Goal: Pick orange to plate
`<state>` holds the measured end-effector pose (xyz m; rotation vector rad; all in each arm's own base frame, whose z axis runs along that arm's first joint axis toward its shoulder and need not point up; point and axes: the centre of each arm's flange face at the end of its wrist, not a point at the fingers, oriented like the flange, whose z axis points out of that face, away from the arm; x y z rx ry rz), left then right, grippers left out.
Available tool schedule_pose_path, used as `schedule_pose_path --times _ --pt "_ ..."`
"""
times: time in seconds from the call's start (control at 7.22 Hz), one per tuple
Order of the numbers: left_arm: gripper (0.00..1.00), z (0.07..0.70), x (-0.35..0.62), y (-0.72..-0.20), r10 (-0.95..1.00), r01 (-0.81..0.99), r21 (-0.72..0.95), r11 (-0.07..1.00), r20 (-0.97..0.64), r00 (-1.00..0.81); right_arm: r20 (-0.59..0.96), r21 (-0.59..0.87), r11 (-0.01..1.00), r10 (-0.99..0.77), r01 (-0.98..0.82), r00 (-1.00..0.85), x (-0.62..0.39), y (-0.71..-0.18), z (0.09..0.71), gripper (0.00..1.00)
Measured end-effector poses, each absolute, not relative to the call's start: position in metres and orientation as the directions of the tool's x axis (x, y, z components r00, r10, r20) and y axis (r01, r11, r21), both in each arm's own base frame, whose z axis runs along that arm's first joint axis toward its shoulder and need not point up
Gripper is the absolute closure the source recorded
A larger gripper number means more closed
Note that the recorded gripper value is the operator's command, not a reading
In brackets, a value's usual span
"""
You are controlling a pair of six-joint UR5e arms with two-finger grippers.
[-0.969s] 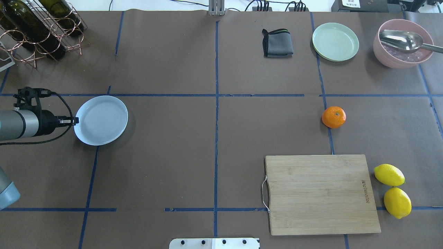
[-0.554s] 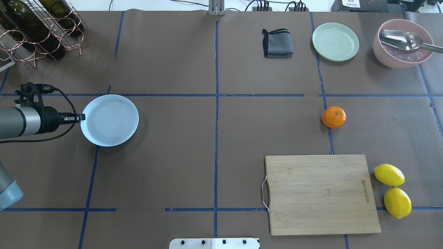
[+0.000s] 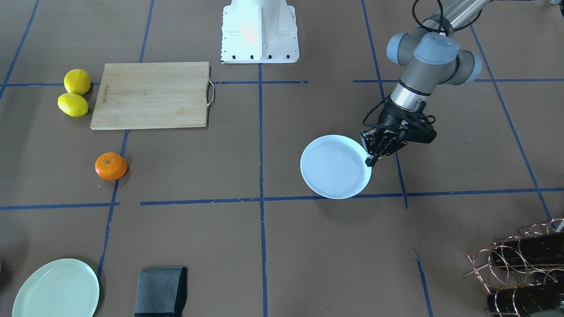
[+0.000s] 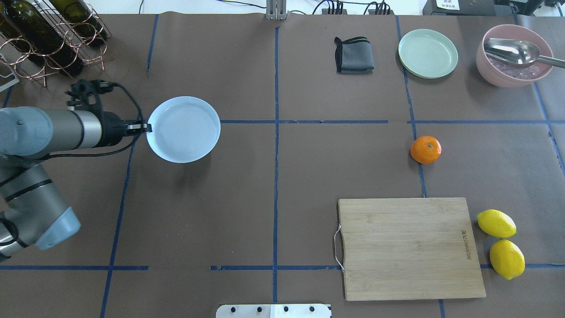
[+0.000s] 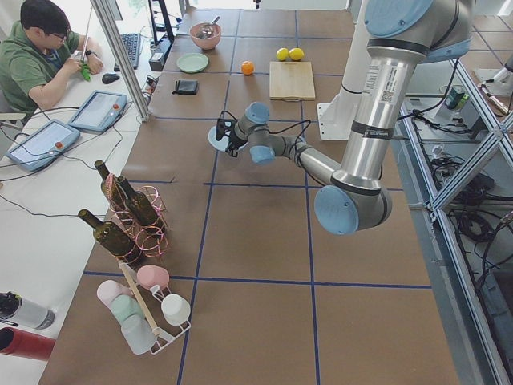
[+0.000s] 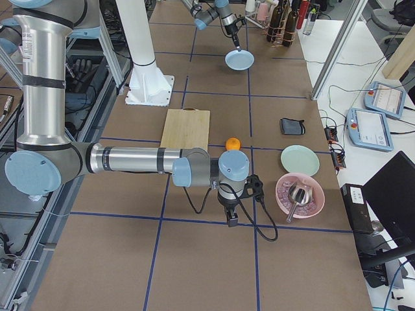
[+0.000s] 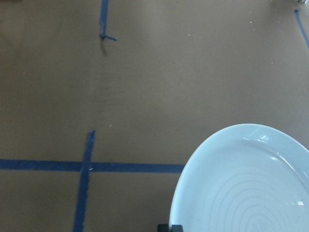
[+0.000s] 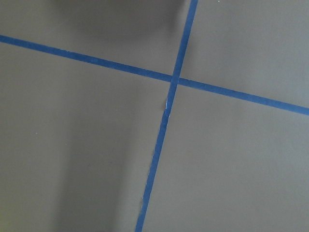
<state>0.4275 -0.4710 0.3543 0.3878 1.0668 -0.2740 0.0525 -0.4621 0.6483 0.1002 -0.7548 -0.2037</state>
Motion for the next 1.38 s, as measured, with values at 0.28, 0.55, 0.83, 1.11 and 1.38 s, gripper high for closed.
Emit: schedule_pose_path --times 0.28,0.55,0.83,1.11,1.38 --pt "1.00 0.292 0.517 -0.451 -0.089 0.394 0.113 0.912 -0.884 0.460 0.671 0.161 0.976 -0.218 0.147 0.709 0.052 -0.462 0.649 0.00" --pt "1.00 0.275 0.566 -0.438 -0.112 0.379 0.083 0.922 -0.879 0.464 0.672 0.159 0.976 -0.216 0.147 0.709 0.052 -0.462 0.650 0.00" --pt "0.01 0.272 0.578 -0.433 -0.110 0.372 0.082 0.925 -0.877 0.467 0.672 0.157 0.977 -0.215 0.147 0.709 0.052 -0.462 0.651 0.00" --pt "0.00 0.267 0.575 -0.431 -0.071 0.352 0.114 0.929 -0.879 0.472 0.672 0.158 0.976 -0.215 0.147 0.709 0.052 -0.462 0.651 0.00" --pt "0.00 0.260 0.533 -0.445 0.046 0.285 0.217 0.934 -0.861 0.506 0.672 0.158 0.976 -0.216 0.147 0.709 0.052 -0.462 0.651 0.00"
